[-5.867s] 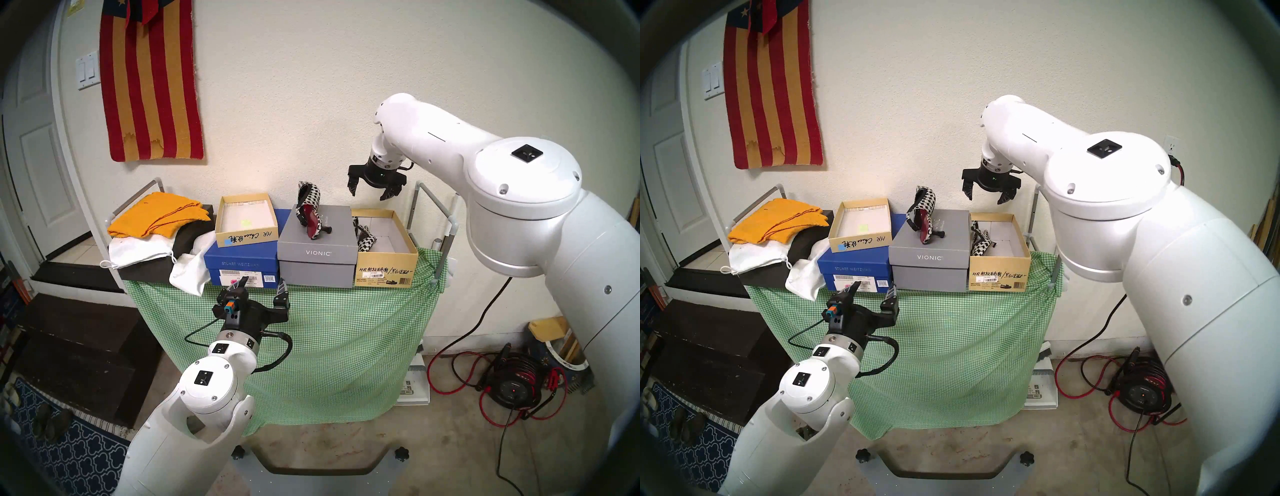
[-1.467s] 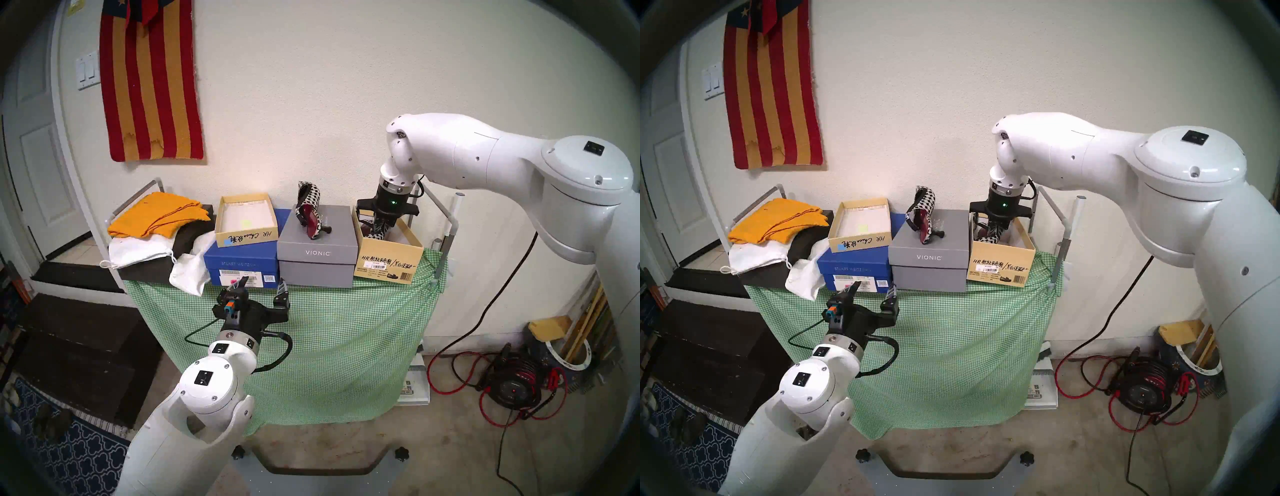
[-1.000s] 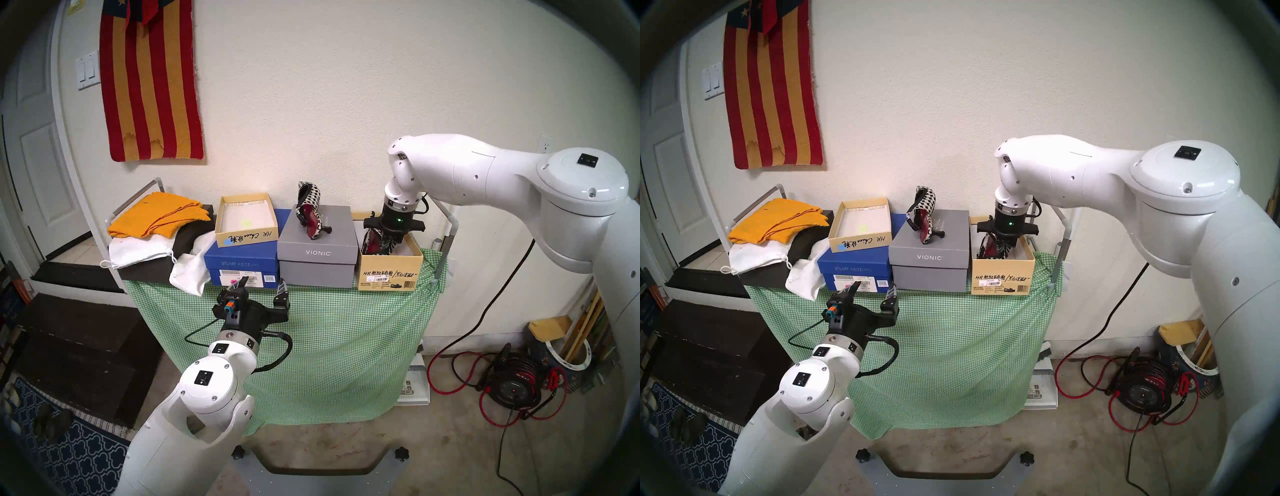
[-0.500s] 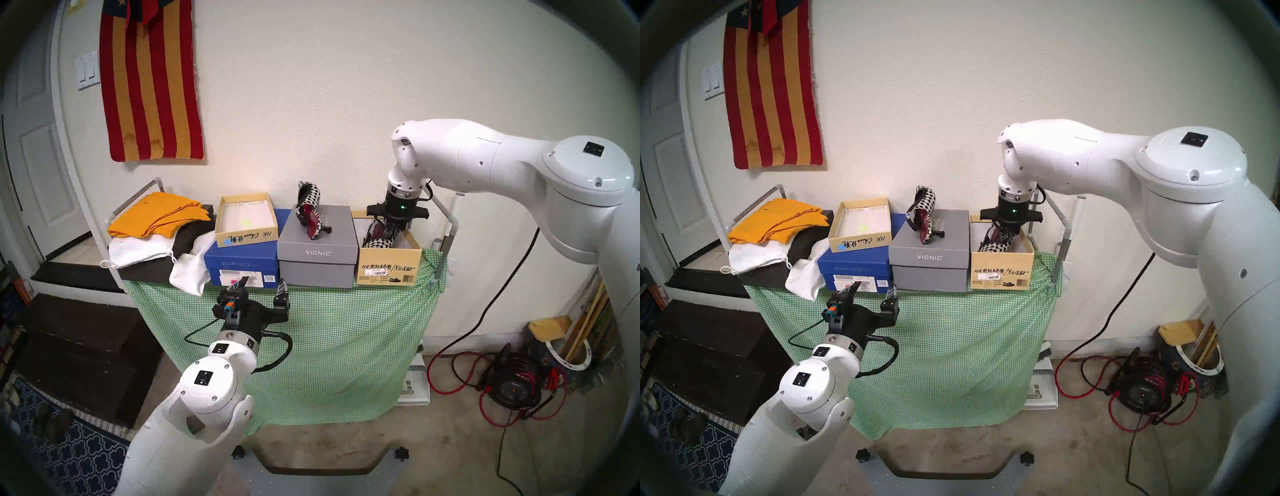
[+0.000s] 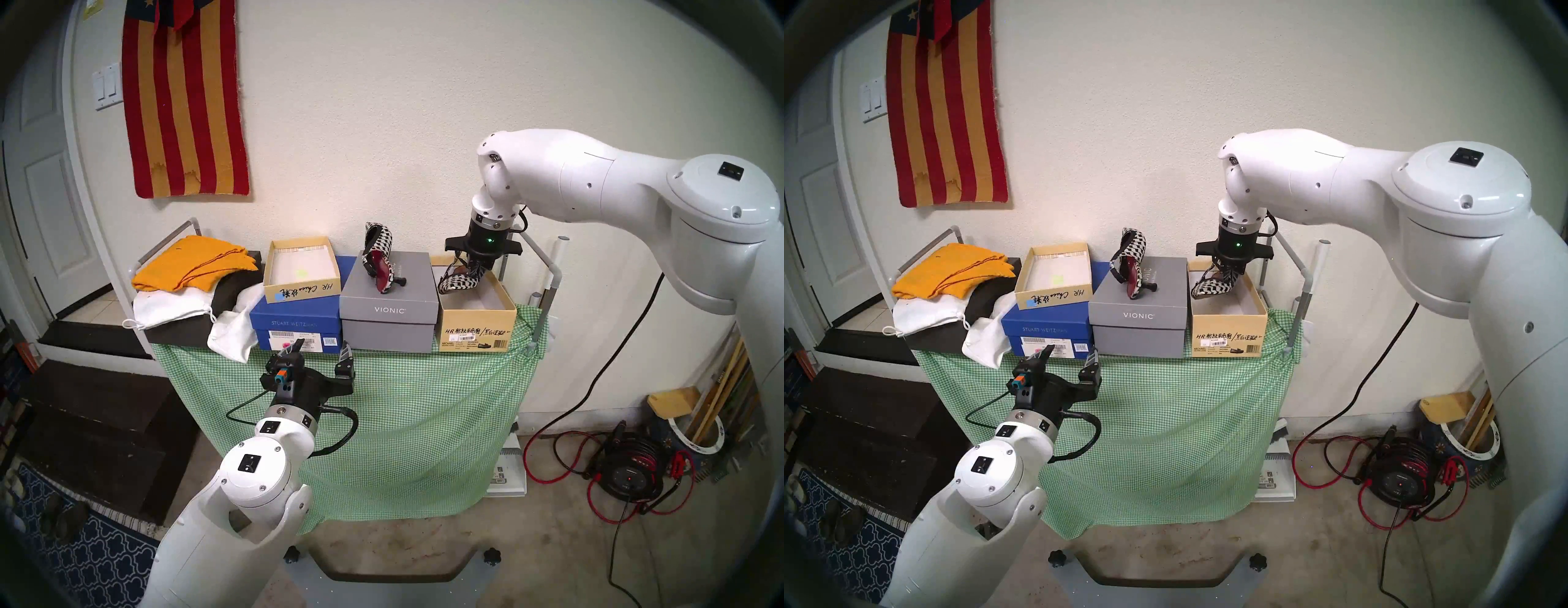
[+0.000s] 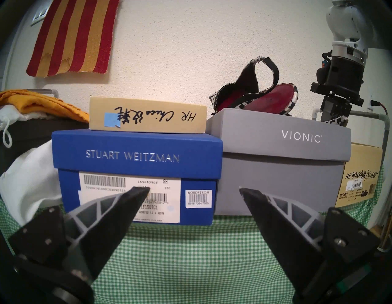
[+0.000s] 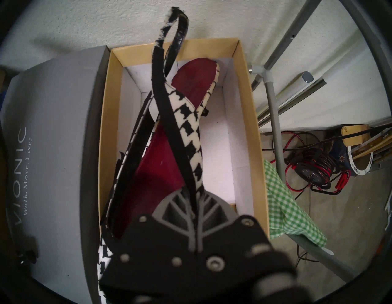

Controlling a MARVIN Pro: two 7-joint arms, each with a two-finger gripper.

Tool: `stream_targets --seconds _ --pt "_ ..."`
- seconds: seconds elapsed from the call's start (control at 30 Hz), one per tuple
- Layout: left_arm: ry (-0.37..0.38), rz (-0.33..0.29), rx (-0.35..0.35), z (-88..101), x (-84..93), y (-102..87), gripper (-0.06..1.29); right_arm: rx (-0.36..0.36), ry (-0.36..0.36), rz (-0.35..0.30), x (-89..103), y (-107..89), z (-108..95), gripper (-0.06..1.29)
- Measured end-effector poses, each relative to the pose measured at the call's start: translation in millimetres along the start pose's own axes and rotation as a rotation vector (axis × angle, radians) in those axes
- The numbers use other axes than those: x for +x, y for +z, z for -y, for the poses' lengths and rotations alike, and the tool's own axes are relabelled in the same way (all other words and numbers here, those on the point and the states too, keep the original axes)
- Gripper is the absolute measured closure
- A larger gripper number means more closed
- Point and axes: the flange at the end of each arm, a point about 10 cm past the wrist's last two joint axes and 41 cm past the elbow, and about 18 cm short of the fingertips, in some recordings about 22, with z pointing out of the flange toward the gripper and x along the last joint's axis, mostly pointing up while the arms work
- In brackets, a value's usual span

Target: Take shoe out of the box

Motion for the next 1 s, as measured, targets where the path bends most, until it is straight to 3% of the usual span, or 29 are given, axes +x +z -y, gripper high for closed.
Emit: stream_targets --seconds 1.0 --pt "0.0 0.0 0.0 0.0 0.0 0.0 0.0 0.058 -0.002 -0.095 19.5 -58.0 15.0 1.25"
